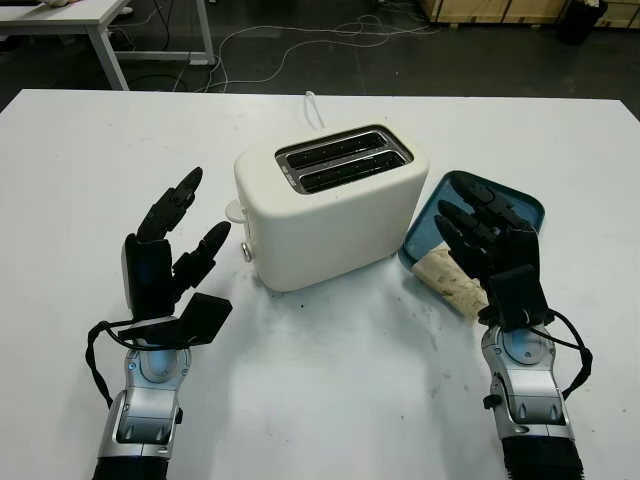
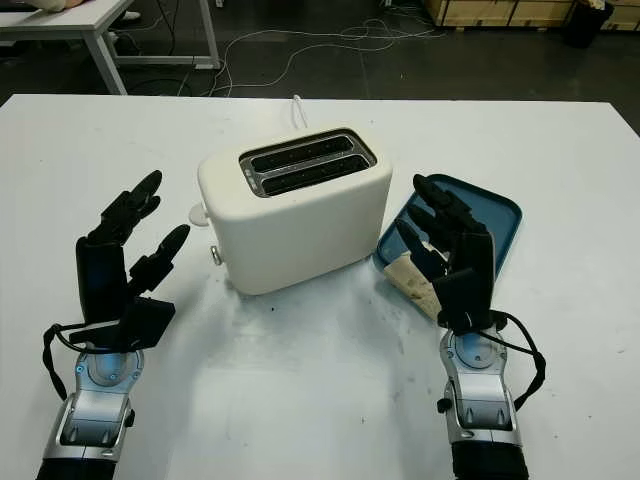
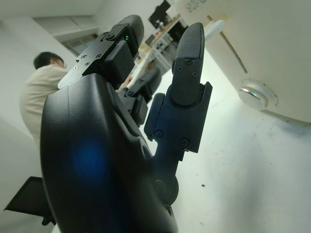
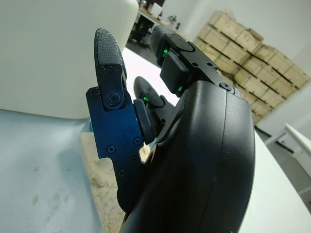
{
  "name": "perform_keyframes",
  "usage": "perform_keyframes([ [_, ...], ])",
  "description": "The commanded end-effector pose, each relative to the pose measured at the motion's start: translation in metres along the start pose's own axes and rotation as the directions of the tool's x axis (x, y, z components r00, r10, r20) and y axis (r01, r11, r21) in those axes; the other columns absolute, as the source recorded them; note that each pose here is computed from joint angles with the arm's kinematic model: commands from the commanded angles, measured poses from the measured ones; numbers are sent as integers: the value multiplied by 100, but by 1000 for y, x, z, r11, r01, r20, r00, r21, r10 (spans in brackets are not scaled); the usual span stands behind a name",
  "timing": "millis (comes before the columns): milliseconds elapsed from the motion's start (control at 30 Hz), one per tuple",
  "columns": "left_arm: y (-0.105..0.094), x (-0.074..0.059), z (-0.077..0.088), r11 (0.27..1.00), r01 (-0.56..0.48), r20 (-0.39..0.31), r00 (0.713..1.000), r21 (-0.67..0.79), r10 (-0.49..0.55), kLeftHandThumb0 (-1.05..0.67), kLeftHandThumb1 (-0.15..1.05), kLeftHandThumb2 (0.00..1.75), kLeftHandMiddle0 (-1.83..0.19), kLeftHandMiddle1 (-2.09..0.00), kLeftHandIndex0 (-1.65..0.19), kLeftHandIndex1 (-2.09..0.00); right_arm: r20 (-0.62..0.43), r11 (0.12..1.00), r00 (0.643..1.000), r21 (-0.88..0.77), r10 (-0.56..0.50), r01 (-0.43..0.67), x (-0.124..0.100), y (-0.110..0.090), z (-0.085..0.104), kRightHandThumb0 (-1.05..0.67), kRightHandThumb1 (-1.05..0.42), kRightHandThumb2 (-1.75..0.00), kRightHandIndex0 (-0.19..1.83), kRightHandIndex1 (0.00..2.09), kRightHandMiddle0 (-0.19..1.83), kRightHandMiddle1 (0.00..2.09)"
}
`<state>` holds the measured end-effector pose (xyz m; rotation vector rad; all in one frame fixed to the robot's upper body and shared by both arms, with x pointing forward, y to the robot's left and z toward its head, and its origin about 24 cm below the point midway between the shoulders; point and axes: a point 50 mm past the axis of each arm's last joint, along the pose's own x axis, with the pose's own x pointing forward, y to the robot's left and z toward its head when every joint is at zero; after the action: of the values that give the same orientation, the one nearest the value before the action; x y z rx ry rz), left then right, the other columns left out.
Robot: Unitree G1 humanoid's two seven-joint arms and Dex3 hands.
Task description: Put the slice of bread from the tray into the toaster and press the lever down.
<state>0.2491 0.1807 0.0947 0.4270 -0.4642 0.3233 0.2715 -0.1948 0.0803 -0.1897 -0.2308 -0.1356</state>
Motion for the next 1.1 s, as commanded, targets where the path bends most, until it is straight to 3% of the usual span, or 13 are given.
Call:
perform_keyframes([
  [0,-1,-1,0,1000,-5,9,1000,-8,5,-48,92,22,-52,-45,-60,0,-5,1000,1000,3,0,0,-1,0,0,-53,-92,-18,75,0,65,0],
  [333,0,-1,1,1000,-3,3,1000,-9,3,-47,92,21,-52,-43,-60,0,21,999,999,-25,38,-38,-1,-3,5,-51,-92,-17,75,1,64,0],
  [500,-1,-1,0,1000,-4,10,1000,-9,4,-47,92,21,-53,-43,-61,-1,108,957,987,-277,121,-87,2,-29,12,-42,-89,-4,72,0,64,0],
  [567,-1,0,0,1000,-3,9,1000,-9,4,-47,92,21,-53,-43,-61,0,126,896,973,-426,193,-122,2,-45,16,-41,-85,-1,71,0,63,0],
  [767,-3,1,2,1000,5,17,1000,-18,-5,-47,92,21,-53,-43,-60,0,76,589,919,-787,387,-183,-4,-88,36,-49,-77,0,58,0,51,0],
  [967,-5,2,3,1000,9,20,1000,-23,-9,-47,92,22,-52,-43,-60,0,4,321,861,-929,509,-186,-9,-90,46,-48,-69,0,47,0,42,0],
  [1067,-4,2,4,1000,11,10,1000,-26,-11,-47,92,22,-51,-43,-59,0,-36,238,840,-952,542,-195,-12,-88,47,-49,-66,0,42,0,38,0],
])
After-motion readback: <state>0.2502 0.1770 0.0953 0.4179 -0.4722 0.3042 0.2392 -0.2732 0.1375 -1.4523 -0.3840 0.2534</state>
